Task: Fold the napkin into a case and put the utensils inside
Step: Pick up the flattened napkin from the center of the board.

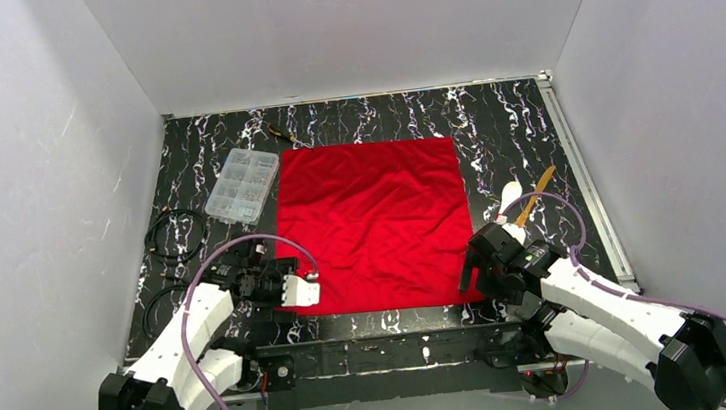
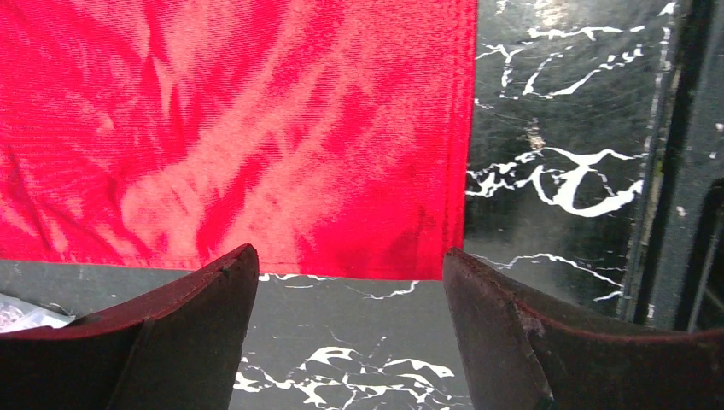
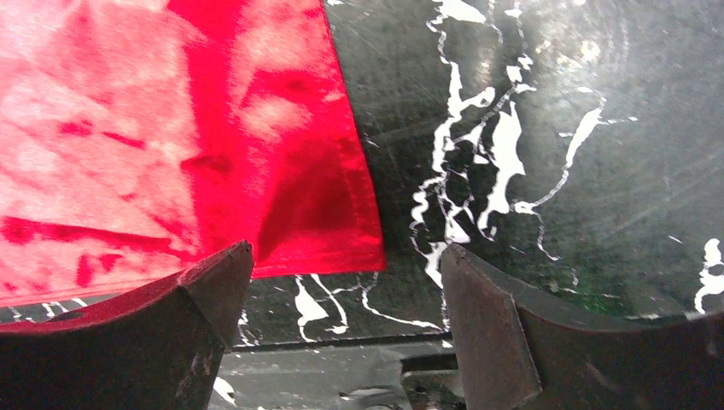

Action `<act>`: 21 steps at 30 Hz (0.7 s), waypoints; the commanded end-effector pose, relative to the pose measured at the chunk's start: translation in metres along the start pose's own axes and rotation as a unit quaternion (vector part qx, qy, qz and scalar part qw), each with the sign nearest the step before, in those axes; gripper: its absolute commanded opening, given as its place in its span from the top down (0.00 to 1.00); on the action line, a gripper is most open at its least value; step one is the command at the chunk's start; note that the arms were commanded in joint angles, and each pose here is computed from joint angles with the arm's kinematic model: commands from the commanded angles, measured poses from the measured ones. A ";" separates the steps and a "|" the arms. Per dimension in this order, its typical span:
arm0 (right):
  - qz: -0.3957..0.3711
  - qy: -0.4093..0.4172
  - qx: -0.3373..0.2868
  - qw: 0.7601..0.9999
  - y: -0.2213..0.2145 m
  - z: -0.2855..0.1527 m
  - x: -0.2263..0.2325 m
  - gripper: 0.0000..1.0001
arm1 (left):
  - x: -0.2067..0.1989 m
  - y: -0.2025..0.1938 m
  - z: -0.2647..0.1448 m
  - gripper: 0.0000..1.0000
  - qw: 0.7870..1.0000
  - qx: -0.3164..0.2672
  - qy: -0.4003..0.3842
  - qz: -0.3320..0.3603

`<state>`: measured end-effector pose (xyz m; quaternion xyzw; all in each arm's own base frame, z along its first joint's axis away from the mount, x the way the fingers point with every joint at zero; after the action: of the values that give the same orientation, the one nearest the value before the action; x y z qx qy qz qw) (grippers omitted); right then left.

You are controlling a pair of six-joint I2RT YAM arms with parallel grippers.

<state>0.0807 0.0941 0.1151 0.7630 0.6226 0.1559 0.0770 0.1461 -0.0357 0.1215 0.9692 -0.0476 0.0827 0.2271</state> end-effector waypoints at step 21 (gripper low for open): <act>0.006 0.029 -0.017 0.999 0.000 0.009 0.004 0.21 | -0.024 -0.018 0.015 0.24 0.992 0.036 -0.049 0.109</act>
<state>0.0871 0.1003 0.1143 0.7585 0.6145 0.2042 0.0732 0.1270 -0.0268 0.1117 0.9654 -0.1479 0.0822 0.1985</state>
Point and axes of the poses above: each gripper's point midway between its finger pads, its own z axis out along the fingers, its own x axis along the line the jaws close on, y = z × x, the point moved 10 cm from there along -z, back along the fingers, and after that the axes turned 6 degrees about -z, right-handed, at the moved point
